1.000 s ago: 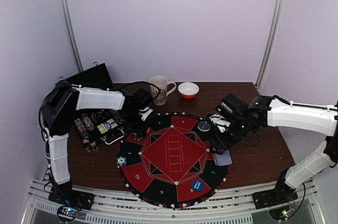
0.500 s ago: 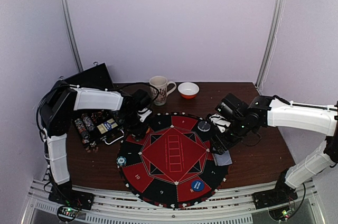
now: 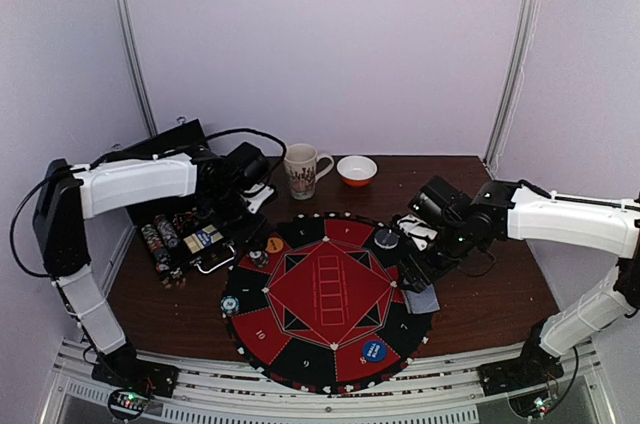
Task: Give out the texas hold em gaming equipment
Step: Pick up the pile of poker chips from the pile of poker chips.
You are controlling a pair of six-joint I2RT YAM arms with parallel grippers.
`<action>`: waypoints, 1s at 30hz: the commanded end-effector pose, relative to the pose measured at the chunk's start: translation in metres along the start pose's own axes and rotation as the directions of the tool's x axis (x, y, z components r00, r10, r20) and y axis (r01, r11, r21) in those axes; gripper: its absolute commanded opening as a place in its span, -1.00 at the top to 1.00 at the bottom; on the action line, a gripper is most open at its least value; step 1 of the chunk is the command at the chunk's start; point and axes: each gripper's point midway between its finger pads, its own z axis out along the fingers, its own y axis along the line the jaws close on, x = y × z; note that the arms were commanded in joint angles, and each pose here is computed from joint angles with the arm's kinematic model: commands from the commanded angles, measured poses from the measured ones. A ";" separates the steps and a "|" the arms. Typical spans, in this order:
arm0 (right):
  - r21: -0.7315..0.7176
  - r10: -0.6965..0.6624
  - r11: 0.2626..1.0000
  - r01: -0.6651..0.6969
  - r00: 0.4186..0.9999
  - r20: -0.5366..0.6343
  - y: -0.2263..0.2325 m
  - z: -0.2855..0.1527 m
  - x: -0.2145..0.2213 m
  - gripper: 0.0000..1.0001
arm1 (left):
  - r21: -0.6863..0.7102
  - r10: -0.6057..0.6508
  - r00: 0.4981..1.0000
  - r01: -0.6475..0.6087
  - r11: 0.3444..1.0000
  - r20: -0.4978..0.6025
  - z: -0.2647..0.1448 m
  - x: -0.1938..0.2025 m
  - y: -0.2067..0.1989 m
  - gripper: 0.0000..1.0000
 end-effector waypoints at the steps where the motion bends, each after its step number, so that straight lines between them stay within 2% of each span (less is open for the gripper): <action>1: 0.006 -0.011 1.000 0.010 0.999 0.044 -0.001 -0.013 -0.010 -0.59 | 0.009 -0.045 0.988 0.047 0.999 -0.150 -0.023 0.068 -0.017 -0.54; 4: 0.007 -0.022 1.000 0.022 0.999 0.044 -0.001 -0.013 -0.011 -0.59 | 0.017 -0.059 0.974 0.064 0.998 -0.221 -0.030 0.100 -0.026 -0.70; 7: 0.006 -0.029 1.000 0.029 0.999 0.046 -0.001 -0.010 -0.010 -0.59 | 0.048 -0.084 0.968 0.098 0.994 -0.236 -0.026 0.117 -0.032 -0.95; 16: 0.003 -0.031 1.000 0.031 0.999 0.041 -0.003 -0.006 -0.002 -0.60 | 0.041 -0.089 0.963 0.102 0.994 -0.255 0.016 0.137 -0.032 -0.96; 23: 0.004 -0.026 1.000 0.026 0.999 0.037 -0.003 -0.005 0.000 -0.60 | 0.048 -0.071 0.964 0.086 0.995 -0.257 0.042 0.144 -0.034 -0.51; 26: 0.001 -0.025 1.000 0.025 0.999 0.031 -0.002 -0.005 0.000 -0.60 | 0.021 -0.060 0.961 0.068 0.997 -0.269 0.049 0.148 -0.028 -0.47; 30: 0.000 -0.026 1.000 0.026 0.999 0.029 -0.002 -0.004 -0.001 -0.60 | 0.012 -0.052 0.964 0.057 0.998 -0.263 0.056 0.145 -0.026 -0.32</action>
